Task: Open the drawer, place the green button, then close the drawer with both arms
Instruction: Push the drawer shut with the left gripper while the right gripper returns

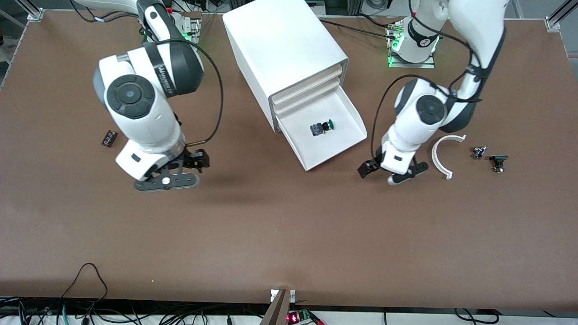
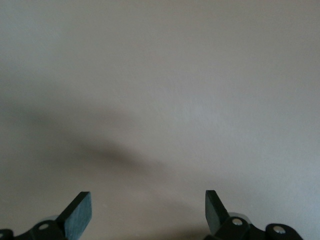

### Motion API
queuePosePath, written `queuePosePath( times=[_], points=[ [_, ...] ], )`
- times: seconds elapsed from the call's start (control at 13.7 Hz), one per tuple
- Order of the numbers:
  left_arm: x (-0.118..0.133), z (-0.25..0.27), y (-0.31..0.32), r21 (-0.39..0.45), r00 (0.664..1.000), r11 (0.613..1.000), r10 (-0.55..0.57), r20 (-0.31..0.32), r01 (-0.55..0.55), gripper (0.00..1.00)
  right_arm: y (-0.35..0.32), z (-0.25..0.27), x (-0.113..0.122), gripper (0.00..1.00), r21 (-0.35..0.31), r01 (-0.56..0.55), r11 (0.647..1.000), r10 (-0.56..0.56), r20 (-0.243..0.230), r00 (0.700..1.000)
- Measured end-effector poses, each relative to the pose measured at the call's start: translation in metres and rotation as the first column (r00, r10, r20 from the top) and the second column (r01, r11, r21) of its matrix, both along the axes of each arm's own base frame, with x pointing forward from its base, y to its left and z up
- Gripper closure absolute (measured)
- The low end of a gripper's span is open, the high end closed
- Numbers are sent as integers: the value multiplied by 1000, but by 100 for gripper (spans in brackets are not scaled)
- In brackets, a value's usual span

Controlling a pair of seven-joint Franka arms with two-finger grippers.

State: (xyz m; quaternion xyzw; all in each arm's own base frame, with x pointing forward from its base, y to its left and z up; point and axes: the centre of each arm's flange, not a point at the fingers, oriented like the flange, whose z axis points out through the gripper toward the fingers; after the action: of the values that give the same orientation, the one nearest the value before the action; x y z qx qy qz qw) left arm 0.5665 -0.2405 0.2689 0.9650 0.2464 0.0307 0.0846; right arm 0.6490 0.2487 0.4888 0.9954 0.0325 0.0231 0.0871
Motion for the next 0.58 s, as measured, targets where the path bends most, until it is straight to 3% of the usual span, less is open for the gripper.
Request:
queuePosePath(
  times=[0.15,0.29,0.58],
  points=[
    [-8,-21,-18,-10,999,999,32,-23,-32,0,-57,36,5,0,-16,109,994,-108,35,994],
    [-14,-33,-26,-8,998,999,37,-44,-38,0,-121,67,6,0,25,213,977,-214,50,976],
    [-29,-52,-46,-3,995,999,48,-85,-48,0,-219,59,-4,0,94,372,923,-370,-32,928]
  ],
)
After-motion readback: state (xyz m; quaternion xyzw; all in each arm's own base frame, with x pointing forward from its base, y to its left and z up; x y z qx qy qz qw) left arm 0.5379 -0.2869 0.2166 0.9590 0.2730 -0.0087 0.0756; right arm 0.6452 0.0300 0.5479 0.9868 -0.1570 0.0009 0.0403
